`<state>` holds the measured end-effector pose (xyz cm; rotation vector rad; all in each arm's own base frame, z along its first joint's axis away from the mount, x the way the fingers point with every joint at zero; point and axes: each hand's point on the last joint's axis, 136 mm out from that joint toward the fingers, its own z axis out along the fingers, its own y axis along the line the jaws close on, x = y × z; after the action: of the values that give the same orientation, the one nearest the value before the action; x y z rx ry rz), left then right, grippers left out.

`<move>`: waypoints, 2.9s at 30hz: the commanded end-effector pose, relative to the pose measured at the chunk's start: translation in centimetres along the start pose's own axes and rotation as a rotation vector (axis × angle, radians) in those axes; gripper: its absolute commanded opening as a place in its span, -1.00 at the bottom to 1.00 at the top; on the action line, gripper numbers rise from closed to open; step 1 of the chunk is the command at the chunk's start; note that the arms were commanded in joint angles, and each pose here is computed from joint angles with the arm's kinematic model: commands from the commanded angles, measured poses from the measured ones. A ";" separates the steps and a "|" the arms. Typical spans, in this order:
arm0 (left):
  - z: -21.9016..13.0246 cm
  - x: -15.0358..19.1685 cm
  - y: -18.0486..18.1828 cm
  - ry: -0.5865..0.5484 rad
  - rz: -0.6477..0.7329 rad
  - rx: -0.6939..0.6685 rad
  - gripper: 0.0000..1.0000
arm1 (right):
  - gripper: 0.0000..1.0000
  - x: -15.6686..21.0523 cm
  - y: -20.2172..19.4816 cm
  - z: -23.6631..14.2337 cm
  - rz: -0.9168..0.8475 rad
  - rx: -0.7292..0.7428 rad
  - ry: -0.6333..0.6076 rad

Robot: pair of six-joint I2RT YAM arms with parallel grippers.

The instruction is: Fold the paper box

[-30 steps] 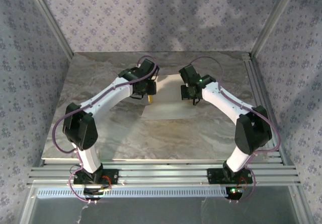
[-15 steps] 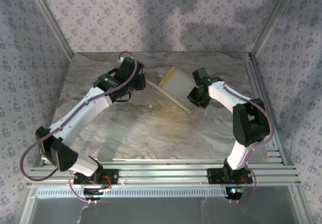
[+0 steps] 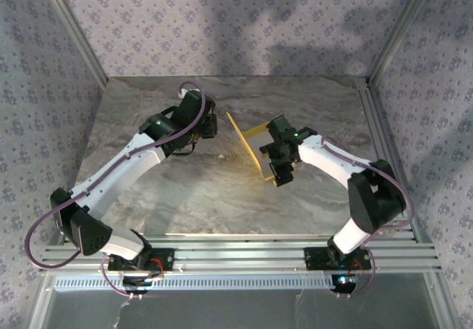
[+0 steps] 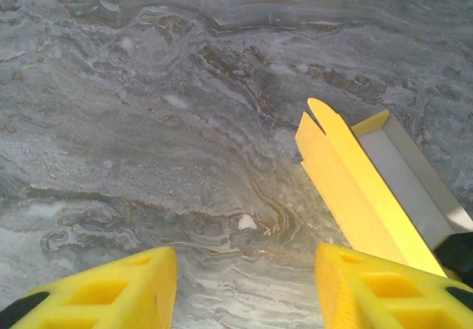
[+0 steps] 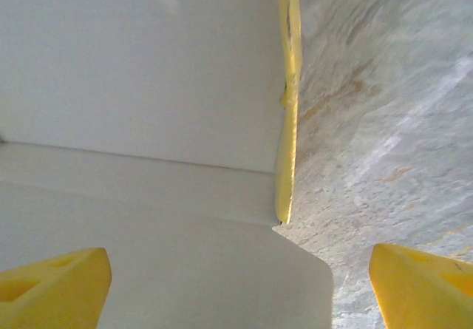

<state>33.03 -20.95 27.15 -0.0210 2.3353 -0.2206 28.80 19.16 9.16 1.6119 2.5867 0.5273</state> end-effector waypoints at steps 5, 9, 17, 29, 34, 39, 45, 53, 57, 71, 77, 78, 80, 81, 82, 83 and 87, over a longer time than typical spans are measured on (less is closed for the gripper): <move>-2.5 1.4 -1.7 -0.007 0.012 0.100 0.02 | 0.77 -8.7 4.0 -9.0 -0.709 -0.213 -0.469; -2.9 4.4 -3.8 0.034 0.047 0.153 0.00 | 0.56 -11.4 3.9 -8.4 -1.103 -0.029 -0.464; -3.3 7.7 -6.3 0.090 0.100 0.197 -0.04 | 0.22 -12.5 5.2 -1.2 -1.221 0.096 -0.245; -4.0 8.9 -6.0 0.097 0.122 0.184 -0.05 | -0.07 -12.4 5.8 3.5 -1.164 0.142 -0.130; -4.4 8.6 -5.6 0.084 0.132 0.172 -0.05 | -0.27 -12.7 4.7 4.3 -1.126 0.187 -0.114; -4.8 8.4 -5.0 0.071 0.128 0.166 -0.06 | -0.48 -12.6 3.9 5.2 -1.115 0.235 -0.088; -4.8 8.3 -4.4 0.061 0.135 0.145 -0.06 | -0.85 -11.0 3.6 4.8 -1.053 0.186 -0.084; -3.4 8.8 -2.2 0.086 0.112 0.113 -0.06 | -1.00 -8.0 1.4 3.8 -0.850 0.102 -0.077; -1.6 10.8 -3.5 0.164 0.111 0.204 -0.02 | -1.00 -6.6 -1.0 3.4 -0.704 0.130 -0.075; 1.9 16.7 -8.5 0.215 -0.007 0.211 -0.04 | -0.81 -1.6 -3.5 4.1 -0.354 0.069 -0.024; 3.9 18.8 -10.3 0.253 -0.053 0.186 -0.05 | -0.07 -0.3 -2.9 3.4 -0.339 0.020 0.008; 4.3 19.0 -10.5 0.255 -0.055 0.182 -0.05 | -0.01 -0.3 -3.2 3.2 -0.339 0.016 0.007; 5.1 19.4 -10.8 0.254 -0.062 0.173 -0.06 | 0.05 -0.3 -3.9 2.9 -0.329 0.005 0.008; 5.5 19.4 -11.0 0.249 -0.065 0.174 -0.08 | 0.08 -0.1 -4.3 2.8 -0.323 -0.005 0.017; 5.8 19.5 -11.3 0.247 -0.063 0.172 -0.09 | 0.09 0.0 -4.8 2.8 -0.314 -0.009 0.028; 6.1 19.4 -11.4 0.242 -0.064 0.168 -0.09 | 0.09 0.1 -5.2 2.9 -0.309 -0.015 0.040; 7.3 19.3 -12.9 0.238 -0.057 0.177 -0.11 | 0.05 0.8 -5.9 3.3 -0.275 -0.058 0.093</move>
<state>22.67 -34.06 8.70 0.0633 2.6140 -0.4017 24.56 17.99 4.56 1.1412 2.7830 0.5823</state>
